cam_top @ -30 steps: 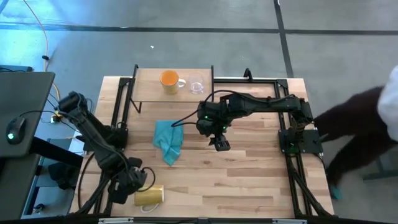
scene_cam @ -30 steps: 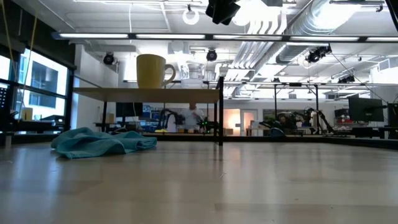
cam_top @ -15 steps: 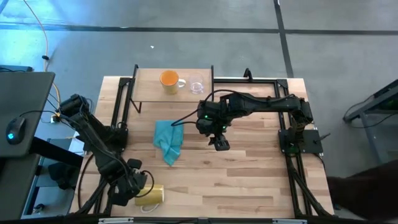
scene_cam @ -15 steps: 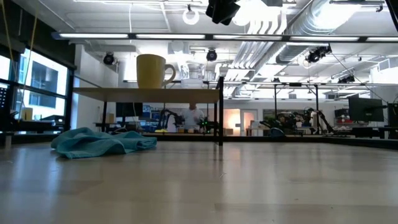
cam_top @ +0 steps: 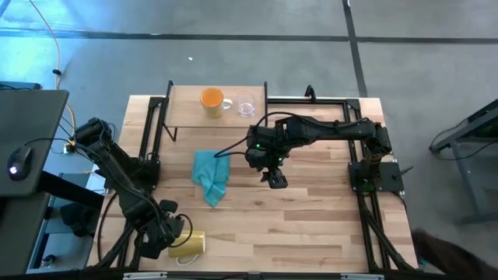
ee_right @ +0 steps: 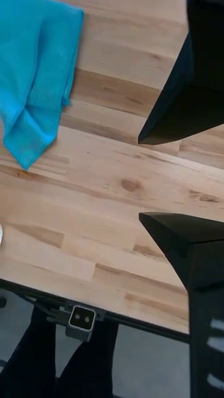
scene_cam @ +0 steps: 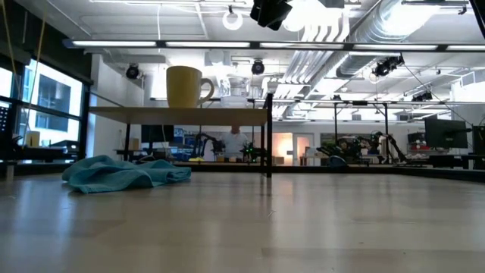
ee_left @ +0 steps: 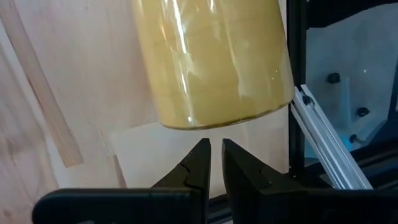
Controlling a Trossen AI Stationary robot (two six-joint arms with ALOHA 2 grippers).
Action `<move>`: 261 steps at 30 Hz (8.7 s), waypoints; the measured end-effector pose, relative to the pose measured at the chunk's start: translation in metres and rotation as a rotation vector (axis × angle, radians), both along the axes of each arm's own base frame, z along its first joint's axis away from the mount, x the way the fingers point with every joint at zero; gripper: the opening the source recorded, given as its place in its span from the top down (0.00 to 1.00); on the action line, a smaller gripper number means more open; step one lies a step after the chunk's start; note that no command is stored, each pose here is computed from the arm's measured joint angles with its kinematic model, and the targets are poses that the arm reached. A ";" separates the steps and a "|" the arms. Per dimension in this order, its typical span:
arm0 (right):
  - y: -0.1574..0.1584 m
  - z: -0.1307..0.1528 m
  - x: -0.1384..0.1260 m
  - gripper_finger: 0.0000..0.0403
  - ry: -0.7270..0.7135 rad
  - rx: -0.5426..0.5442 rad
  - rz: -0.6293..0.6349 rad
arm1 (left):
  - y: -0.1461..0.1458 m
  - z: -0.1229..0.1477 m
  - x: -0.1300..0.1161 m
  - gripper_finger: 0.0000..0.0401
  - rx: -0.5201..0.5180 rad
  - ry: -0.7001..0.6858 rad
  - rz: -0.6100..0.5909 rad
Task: Stack small to large cups/mugs on shelf
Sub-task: Put the white mug on the shelf
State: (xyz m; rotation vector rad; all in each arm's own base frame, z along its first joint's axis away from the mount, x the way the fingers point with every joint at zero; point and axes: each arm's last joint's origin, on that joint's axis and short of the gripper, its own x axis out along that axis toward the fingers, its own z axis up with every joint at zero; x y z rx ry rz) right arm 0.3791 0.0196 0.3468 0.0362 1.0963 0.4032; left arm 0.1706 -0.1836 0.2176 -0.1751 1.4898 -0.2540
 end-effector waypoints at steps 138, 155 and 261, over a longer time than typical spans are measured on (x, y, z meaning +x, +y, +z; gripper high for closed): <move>-0.037 -0.001 -0.005 0.55 -0.049 -0.030 0.162 | -0.024 -0.020 0.031 0.39 -0.189 0.039 0.980; -0.046 -0.001 -0.005 0.55 -0.057 -0.032 0.138 | -0.021 -0.019 0.032 0.62 -0.147 -0.074 0.975; -0.045 0.002 0.001 0.55 -0.107 -0.014 0.111 | 0.075 0.013 0.067 0.86 -0.099 0.425 0.695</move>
